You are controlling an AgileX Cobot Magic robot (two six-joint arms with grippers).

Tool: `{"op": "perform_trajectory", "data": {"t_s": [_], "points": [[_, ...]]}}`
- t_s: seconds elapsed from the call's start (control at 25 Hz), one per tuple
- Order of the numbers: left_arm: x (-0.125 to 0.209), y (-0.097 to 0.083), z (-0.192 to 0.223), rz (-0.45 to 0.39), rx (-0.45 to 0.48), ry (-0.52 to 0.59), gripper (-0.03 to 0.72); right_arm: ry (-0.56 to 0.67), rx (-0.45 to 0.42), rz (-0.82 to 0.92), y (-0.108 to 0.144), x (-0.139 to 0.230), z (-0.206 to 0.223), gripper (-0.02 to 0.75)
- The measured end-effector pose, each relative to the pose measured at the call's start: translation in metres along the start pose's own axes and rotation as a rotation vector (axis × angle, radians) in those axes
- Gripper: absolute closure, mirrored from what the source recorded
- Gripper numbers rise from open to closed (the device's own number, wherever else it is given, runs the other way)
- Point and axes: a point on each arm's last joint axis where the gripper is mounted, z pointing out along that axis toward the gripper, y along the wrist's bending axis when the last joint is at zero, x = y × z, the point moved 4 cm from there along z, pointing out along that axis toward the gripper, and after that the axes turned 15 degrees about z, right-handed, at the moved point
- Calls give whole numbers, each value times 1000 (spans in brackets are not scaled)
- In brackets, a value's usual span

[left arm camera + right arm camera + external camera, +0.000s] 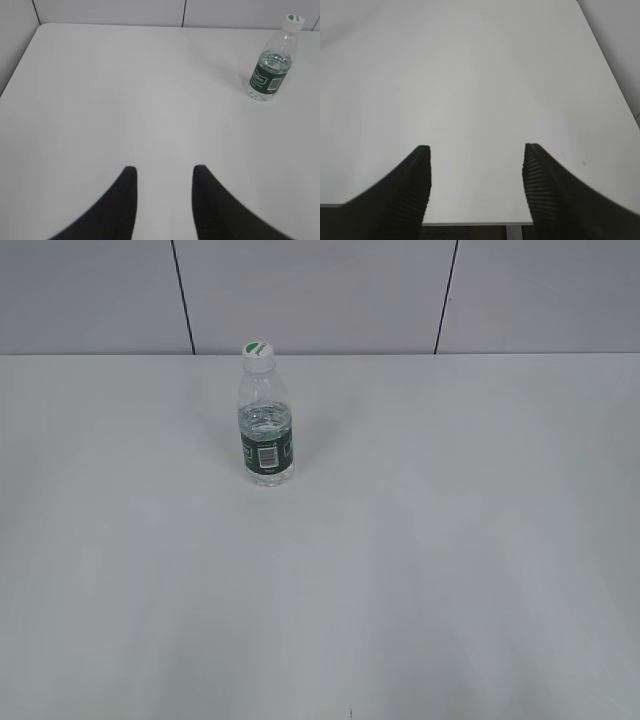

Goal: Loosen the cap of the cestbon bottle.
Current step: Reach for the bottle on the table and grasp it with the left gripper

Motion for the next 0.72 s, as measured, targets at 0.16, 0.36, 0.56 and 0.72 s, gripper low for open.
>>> {"op": "perform_trajectory", "data": {"t_s": [0.16, 0.36, 0.56, 0.72], "points": [[0, 0, 0, 0, 0, 0, 449, 0, 0, 0, 0, 0, 0, 291], [0, 0, 0, 0, 0, 0, 449, 0, 0, 0, 0, 0, 0, 291], [-11, 4, -4, 7, -27, -68, 449, 0, 0, 0, 0, 0, 0, 291], [-34, 12, -4, 30, -84, -199, 449, 0, 0, 0, 0, 0, 0, 291]]}}
